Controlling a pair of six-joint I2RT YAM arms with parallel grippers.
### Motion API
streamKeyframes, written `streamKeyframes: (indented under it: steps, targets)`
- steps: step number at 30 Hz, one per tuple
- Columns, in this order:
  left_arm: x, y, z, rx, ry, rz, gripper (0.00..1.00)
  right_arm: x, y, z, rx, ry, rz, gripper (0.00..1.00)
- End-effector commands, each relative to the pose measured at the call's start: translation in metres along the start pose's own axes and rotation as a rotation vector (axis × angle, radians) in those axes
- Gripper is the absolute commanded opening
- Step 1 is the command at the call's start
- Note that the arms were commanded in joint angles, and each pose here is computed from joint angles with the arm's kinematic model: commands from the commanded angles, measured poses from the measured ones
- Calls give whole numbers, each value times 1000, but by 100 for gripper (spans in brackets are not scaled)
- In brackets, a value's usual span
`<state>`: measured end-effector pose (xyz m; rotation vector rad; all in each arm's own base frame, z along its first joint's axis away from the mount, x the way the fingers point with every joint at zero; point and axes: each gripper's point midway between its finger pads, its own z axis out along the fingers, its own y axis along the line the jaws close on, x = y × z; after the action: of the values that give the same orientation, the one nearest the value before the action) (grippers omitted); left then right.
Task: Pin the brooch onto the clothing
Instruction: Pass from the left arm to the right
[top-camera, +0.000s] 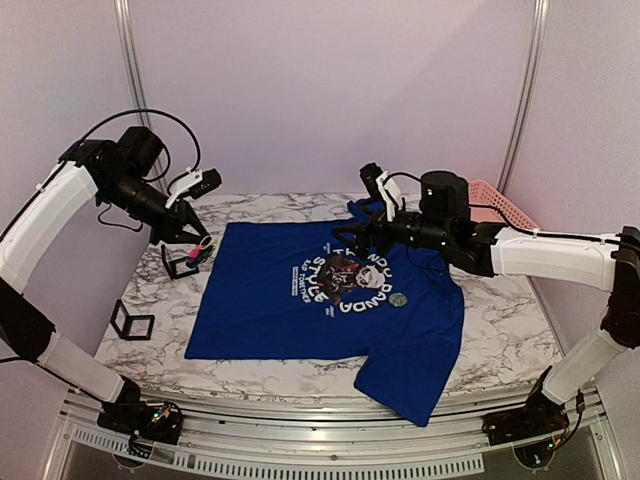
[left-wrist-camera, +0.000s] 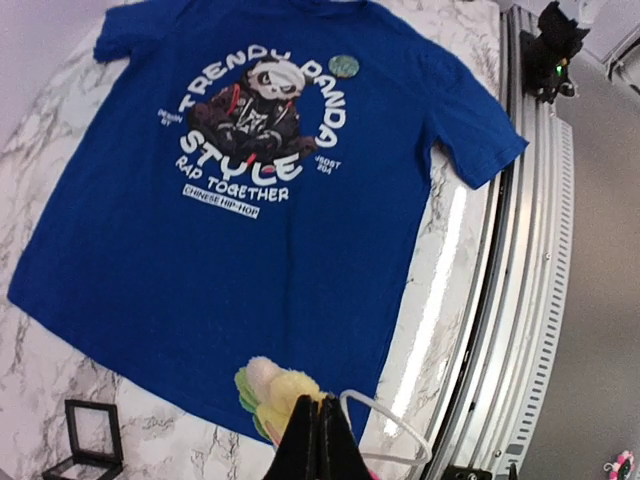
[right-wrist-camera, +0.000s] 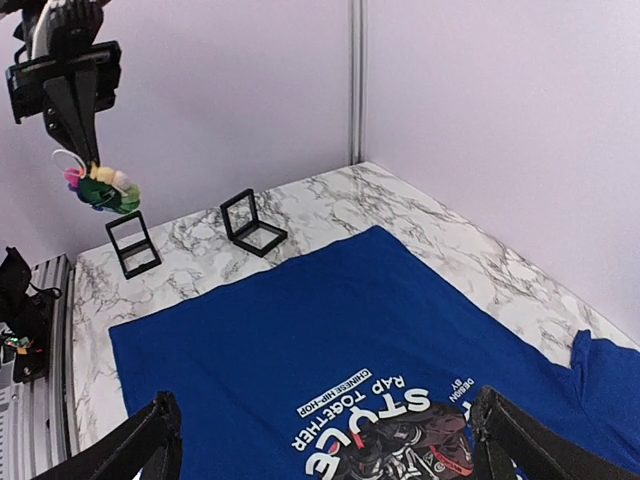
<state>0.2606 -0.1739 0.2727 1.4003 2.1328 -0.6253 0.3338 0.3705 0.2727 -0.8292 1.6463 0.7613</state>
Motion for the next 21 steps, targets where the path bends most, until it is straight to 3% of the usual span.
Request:
streamKeyframes:
  steps: [1,5,11,16,21]
  targets:
    - [-36,-65,-29,149,-134,104,0,-33,61,-21,-225,-122,-144,99]
    - [-62,-107,-57,160,-308,213,0,-44,118,-35,-393,-170,-251,99]
    - [-93,-159,-92,204,-600,285,0,-63,183,-63,-617,-271,-279,98]
    - [-98,-179,-104,279,-690,244,0,-78,215,-68,-711,-321,-218,95]
    - [-101,-196,-120,306,-754,297,0,-94,243,-57,-735,-356,-219,94]
